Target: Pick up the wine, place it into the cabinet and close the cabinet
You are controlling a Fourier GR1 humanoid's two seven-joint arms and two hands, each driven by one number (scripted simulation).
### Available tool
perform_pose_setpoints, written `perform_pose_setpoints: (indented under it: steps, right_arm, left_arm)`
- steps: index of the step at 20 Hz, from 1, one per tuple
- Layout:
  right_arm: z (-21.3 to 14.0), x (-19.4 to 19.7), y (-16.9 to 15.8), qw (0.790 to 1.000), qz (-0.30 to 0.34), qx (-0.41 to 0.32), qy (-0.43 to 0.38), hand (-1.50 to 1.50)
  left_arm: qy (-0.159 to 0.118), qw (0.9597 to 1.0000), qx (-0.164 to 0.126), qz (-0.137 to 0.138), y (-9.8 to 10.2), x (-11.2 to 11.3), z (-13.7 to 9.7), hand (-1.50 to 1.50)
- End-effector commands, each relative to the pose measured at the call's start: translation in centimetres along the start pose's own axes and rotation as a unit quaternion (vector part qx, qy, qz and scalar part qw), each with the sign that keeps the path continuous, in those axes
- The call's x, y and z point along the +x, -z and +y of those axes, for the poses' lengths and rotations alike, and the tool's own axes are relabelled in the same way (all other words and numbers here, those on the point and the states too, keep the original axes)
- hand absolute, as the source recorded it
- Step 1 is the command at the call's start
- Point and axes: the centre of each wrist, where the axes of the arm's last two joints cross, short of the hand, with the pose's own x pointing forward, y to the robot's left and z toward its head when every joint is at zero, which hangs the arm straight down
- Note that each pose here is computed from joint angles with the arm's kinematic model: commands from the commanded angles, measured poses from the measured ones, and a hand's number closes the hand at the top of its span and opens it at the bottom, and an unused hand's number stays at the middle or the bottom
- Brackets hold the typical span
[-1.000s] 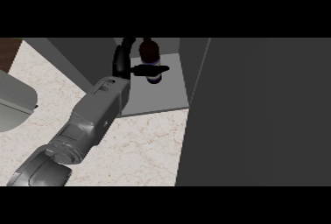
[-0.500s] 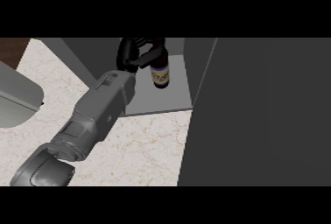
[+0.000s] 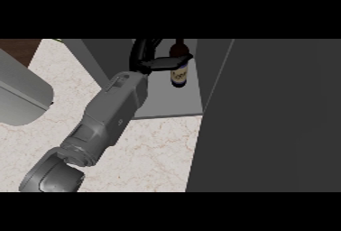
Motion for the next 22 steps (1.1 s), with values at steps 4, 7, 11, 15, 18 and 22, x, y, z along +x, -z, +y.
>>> perform_pose_setpoints:
  steps: [4,7,11,15,18,22]
  right_arm:
    - [-0.5,5.6,-1.4,0.999,-0.008,-0.009,0.034,-1.50]
    - [-0.3,5.2,-1.3,0.999,-0.009,-0.014,0.041,-1.50]
    - [-0.7,5.2,-1.7,0.999,-0.001,-0.024,0.033,-1.50]
    - [-0.7,4.5,-1.4,1.000,-0.003,-0.021,0.020,-1.50]
    - [-0.8,4.7,-1.4,1.000,-0.002,-0.023,0.020,-1.50]
    - [-0.5,4.6,-1.7,0.999,0.006,-0.029,0.026,-1.50]
  left_arm:
    - [-0.020,0.9997,-0.017,-0.001,-0.7,-0.8,-0.6,-1.50]
    - [-0.020,0.9996,-0.019,0.009,-0.3,0.0,-1.2,-1.50]
    - [-0.062,0.9971,-0.044,0.001,-1.1,-0.5,-0.9,-1.50]
    - [-0.082,0.9950,-0.055,0.014,-3.1,-1.9,-0.6,-1.50]
    - [-0.104,0.9922,-0.068,0.006,-4.4,-2.6,-0.4,-1.50]
    - [-0.115,0.9898,-0.077,0.030,-6.8,-3.3,-1.2,-1.50]
